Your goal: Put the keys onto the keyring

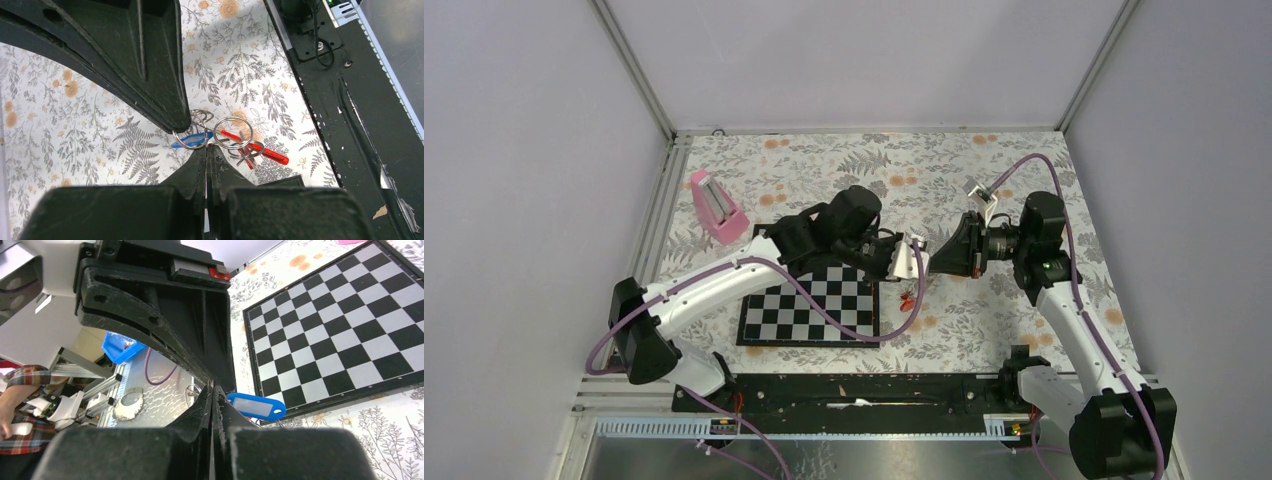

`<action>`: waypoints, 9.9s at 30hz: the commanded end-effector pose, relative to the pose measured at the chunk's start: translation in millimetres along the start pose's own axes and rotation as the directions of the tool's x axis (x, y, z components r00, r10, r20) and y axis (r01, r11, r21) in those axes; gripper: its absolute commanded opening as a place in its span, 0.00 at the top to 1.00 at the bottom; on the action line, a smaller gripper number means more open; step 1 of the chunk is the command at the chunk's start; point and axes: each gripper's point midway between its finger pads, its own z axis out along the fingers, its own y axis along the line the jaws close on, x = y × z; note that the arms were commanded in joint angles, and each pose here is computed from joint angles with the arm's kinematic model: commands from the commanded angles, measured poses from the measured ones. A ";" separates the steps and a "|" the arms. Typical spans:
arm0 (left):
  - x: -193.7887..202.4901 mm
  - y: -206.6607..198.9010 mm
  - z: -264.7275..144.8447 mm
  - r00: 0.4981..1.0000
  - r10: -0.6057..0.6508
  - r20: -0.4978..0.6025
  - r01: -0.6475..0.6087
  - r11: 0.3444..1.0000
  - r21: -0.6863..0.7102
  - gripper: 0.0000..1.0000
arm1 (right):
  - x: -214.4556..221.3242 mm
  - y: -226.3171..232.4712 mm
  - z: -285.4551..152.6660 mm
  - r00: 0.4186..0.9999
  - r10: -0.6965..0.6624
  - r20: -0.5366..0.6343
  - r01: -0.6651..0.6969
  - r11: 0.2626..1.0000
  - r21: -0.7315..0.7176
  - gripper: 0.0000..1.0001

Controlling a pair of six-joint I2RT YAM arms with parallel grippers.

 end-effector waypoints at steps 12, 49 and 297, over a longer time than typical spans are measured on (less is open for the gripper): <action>-20.5 12.3 2.7 1.000 0.011 -0.010 -0.012 0.989 -0.146 1.00 | -15.7 -26.4 -6.4 0.997 -0.067 0.035 0.060 0.984 0.166 1.00; 11.6 54.1 9.6 0.982 -0.069 -0.175 -0.021 0.882 -0.471 1.00 | -20.2 -44.1 -14.8 0.995 -0.003 0.101 -0.021 0.971 0.236 1.00; 119.7 73.6 -296.7 0.781 -0.408 0.473 0.559 0.119 -0.821 0.01 | -46.2 -89.6 -123.6 0.917 -0.376 -0.132 0.277 0.363 0.890 0.01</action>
